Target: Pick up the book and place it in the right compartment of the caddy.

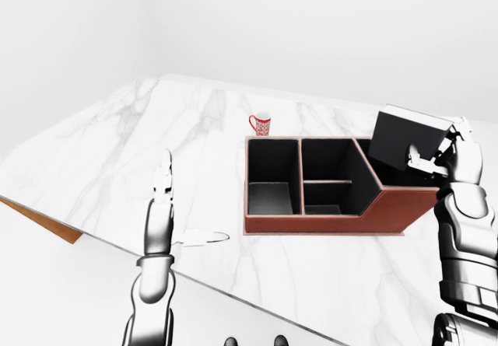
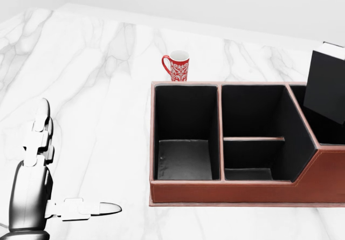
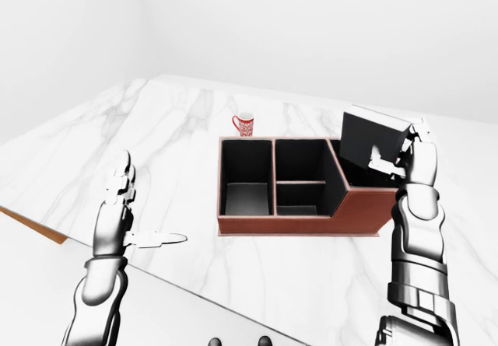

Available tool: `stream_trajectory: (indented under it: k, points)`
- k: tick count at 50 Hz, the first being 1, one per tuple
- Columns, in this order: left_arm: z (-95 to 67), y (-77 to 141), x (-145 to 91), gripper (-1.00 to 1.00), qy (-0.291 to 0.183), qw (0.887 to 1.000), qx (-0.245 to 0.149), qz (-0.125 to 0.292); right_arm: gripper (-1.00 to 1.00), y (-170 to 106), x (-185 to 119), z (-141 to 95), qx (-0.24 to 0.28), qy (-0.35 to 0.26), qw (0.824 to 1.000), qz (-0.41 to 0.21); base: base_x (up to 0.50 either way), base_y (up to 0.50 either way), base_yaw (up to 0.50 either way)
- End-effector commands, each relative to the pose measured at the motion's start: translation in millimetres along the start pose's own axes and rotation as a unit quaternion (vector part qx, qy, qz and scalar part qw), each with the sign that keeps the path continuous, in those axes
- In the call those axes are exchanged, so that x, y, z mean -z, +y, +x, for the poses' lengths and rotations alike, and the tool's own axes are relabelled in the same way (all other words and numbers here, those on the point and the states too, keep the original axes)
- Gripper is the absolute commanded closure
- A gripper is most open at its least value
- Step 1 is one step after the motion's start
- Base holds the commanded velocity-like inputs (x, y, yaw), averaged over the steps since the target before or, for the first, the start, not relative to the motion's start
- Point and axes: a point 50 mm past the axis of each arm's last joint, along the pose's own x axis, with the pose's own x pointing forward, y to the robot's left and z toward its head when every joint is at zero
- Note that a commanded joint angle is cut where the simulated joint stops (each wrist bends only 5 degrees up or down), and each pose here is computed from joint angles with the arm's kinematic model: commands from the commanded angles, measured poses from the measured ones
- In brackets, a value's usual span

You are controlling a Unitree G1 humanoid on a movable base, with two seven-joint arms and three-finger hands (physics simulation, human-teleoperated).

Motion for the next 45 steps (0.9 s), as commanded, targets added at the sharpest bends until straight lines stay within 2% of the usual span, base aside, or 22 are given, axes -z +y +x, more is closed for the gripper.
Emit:
stream_trajectory:
  k: [1,29,45]
  points:
    - [-0.1,0,3,-1.00,0.005,1.000,0.001,0.000,1.00,-7,-1,3,0.021,-0.012,1.000,0.008,0.00,0.00,0.00]
    - [0.7,-2,2,-1.00,0.004,1.000,0.002,0.002,1.00,-8,4,4,0.023,-0.007,1.000,0.003,0.00,0.00,0.00]
    - [0.3,-2,0,-1.00,0.000,1.000,0.003,0.007,1.00,-9,19,5,0.027,0.028,0.999,0.001,0.00,0.00,0.00]
